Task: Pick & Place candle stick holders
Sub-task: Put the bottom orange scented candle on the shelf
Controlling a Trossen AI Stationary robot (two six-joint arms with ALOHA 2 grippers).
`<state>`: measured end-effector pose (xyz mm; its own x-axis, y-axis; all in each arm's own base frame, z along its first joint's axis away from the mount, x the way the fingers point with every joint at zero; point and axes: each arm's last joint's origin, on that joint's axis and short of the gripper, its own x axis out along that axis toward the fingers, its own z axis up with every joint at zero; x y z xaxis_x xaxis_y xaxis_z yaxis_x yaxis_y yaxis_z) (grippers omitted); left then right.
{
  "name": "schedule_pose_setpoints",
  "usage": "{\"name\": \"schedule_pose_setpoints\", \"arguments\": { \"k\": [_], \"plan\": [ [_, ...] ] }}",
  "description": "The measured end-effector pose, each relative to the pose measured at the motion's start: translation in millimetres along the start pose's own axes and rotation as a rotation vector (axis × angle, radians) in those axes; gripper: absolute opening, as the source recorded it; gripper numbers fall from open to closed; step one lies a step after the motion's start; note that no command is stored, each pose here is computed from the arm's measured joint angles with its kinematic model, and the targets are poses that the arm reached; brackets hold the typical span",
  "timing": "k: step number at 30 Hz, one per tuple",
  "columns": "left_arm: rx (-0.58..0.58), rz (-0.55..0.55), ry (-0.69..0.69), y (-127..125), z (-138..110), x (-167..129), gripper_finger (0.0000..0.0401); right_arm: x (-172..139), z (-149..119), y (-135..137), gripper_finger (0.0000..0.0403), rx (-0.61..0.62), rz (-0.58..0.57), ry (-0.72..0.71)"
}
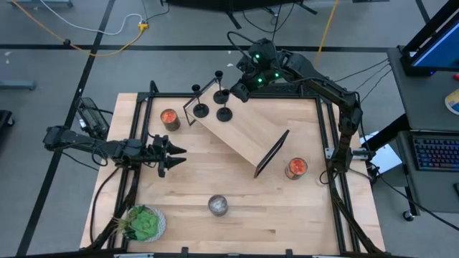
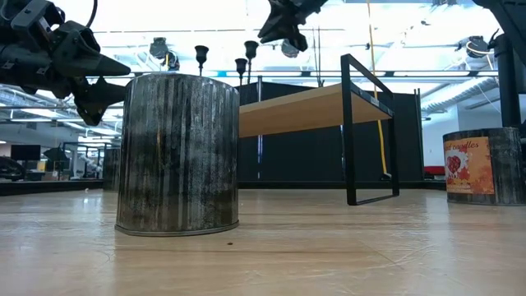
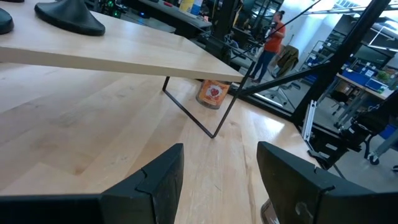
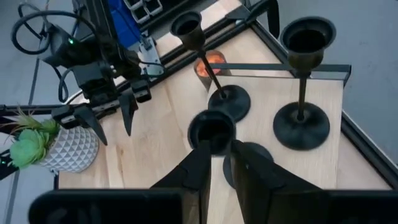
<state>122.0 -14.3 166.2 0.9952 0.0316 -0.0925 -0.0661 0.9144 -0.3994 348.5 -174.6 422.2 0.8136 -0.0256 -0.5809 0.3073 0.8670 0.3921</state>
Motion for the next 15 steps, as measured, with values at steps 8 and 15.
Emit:
{"name": "schedule_pose_setpoints", "arguments": {
  "k": [8, 15],
  "plan": [
    [0.000, 0.000, 0.000, 0, 0, 0, 0.0209, -12, 3, 9, 0.0057, -0.067, 0.018, -0.046],
    [-0.002, 0.000, 0.000, 0, 0, 0, 0.0209, -69, -22, 43, 0.0014, -0.177, 0.038, 0.057]
  ]
}}
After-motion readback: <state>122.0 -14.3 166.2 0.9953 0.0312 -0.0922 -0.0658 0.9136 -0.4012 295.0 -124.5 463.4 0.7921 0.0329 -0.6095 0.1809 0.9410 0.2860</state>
